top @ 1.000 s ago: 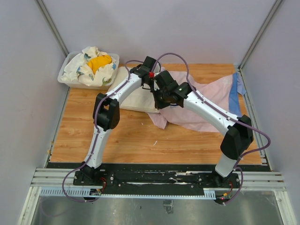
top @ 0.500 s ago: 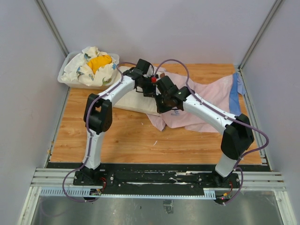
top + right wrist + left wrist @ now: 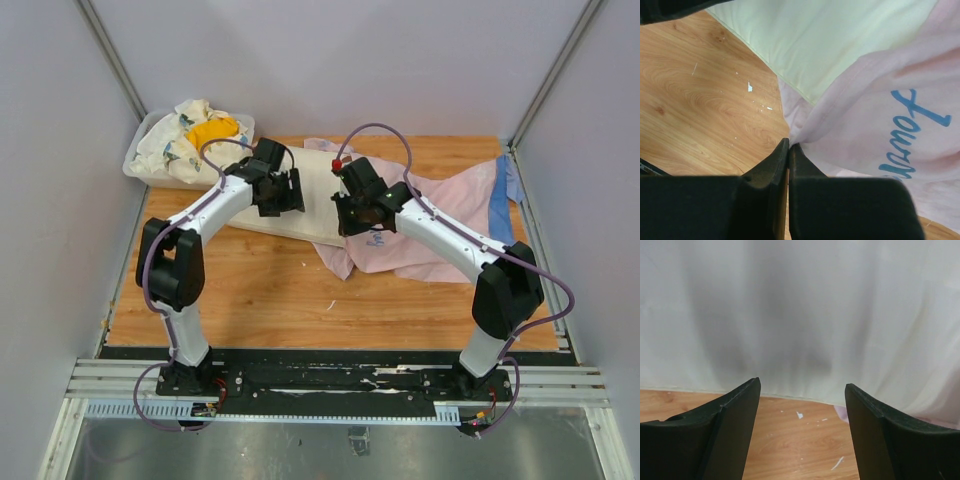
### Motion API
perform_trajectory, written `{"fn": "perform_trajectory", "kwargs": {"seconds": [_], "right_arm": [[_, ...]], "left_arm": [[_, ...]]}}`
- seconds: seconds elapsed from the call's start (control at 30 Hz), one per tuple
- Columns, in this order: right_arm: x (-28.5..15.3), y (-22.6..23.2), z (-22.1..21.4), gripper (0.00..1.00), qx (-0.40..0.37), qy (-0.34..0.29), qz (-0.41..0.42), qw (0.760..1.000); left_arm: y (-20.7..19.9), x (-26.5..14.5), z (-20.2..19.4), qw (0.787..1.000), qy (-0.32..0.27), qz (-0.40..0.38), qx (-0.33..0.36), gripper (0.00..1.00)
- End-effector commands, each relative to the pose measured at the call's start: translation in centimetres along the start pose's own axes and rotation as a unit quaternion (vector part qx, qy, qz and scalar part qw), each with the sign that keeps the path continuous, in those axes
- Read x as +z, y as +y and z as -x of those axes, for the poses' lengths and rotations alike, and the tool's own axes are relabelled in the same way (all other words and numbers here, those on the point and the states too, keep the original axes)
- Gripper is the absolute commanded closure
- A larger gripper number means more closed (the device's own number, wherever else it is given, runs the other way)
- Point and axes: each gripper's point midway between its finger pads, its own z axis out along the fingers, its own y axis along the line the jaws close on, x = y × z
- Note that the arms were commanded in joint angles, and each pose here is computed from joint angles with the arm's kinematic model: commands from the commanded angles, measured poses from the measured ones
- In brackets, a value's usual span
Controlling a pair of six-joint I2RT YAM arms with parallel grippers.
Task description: Put the pillow into the pillowcase
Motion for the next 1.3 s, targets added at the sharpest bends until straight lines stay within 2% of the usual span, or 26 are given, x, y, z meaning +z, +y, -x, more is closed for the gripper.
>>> {"fn": "perform_trajectory", "kwargs": {"seconds": [0.0, 0.13, 0.17, 0.2, 0.23, 0.43, 0.53, 0.6, 0.63, 0.7, 0.77, 0.83, 0.87, 1.03, 1.27], "right_arm": [[-0.4, 0.1, 0.5, 0.99, 0.01, -0.01, 0.01, 1.0], [-0.4, 0.2, 0.4, 0.99, 0.011, -0.009, 0.011, 1.0], [-0.3, 0.2, 0.4, 0.99, 0.012, -0.008, 0.012, 1.0], [-0.3, 0.2, 0.3, 0.99, 0.012, -0.007, 0.012, 1.0], [-0.3, 0.2, 0.3, 0.99, 0.013, -0.006, 0.011, 1.0], [-0.4, 0.0, 0.4, 0.99, 0.014, -0.007, 0.007, 1.0], [-0.4, -0.1, 0.4, 0.99, 0.013, -0.007, 0.006, 1.0], [-0.3, -0.1, 0.4, 0.99, 0.014, -0.007, 0.006, 1.0], [-0.3, -0.1, 0.4, 0.99, 0.013, -0.007, 0.005, 1.0], [-0.2, -0.1, 0.5, 0.99, 0.013, -0.007, 0.005, 1.0], [-0.2, -0.1, 0.6, 0.99, 0.012, -0.007, 0.003, 1.0], [-0.2, -0.2, 0.6, 0.99, 0.012, -0.007, 0.002, 1.0], [-0.2, -0.2, 0.6, 0.99, 0.013, -0.006, 0.002, 1.0], [-0.1, -0.4, 0.5, 0.99, 0.012, -0.004, -0.001, 1.0], [-0.3, -1.8, 0.7, 0.99, 0.008, -0.006, -0.021, 1.0]], "left_arm": [[3.1, 0.6, 0.5, 0.996, -0.024, 0.076, 0.042, 0.25], [4.6, 2.0, 0.9, 0.991, -0.026, 0.111, 0.068, 0.24], [4.6, 2.4, 1.0, 0.991, -0.025, 0.111, 0.071, 0.2], [4.6, 2.9, 0.9, 0.991, -0.02, 0.111, 0.073, 0.11], [4.5, 3.4, 0.7, 0.991, -0.014, 0.11, 0.073, 0.08], [4.2, 6.8, -2.7, 0.995, 0.042, 0.073, 0.062, 0.09], [4.4, 7.6, -3.9, 0.994, 0.059, 0.066, 0.061, 0.25], [4.4, 8.0, -4.5, 0.994, 0.067, 0.059, 0.061, 0.3], [4.5, 8.2, -4.8, 0.994, 0.071, 0.059, 0.06, 0.41], [4.7, 8.4, -5.2, 0.993, 0.077, 0.061, 0.06, 0.55], [5.1, 8.7, -5.7, 0.993, 0.083, 0.066, 0.06, 0.78], [5.3, 8.7, -6.0, 0.992, 0.087, 0.068, 0.061, 0.96], [5.2, 8.7, -6.1, 0.992, 0.089, 0.066, 0.061, 0.99], [3.9, 7.0, -5.7, 0.993, 0.091, 0.04, 0.061, 1.0], [-1.4, 0.0, -1.7, 0.996, 0.05, -0.05, 0.049, 1.0]]}}
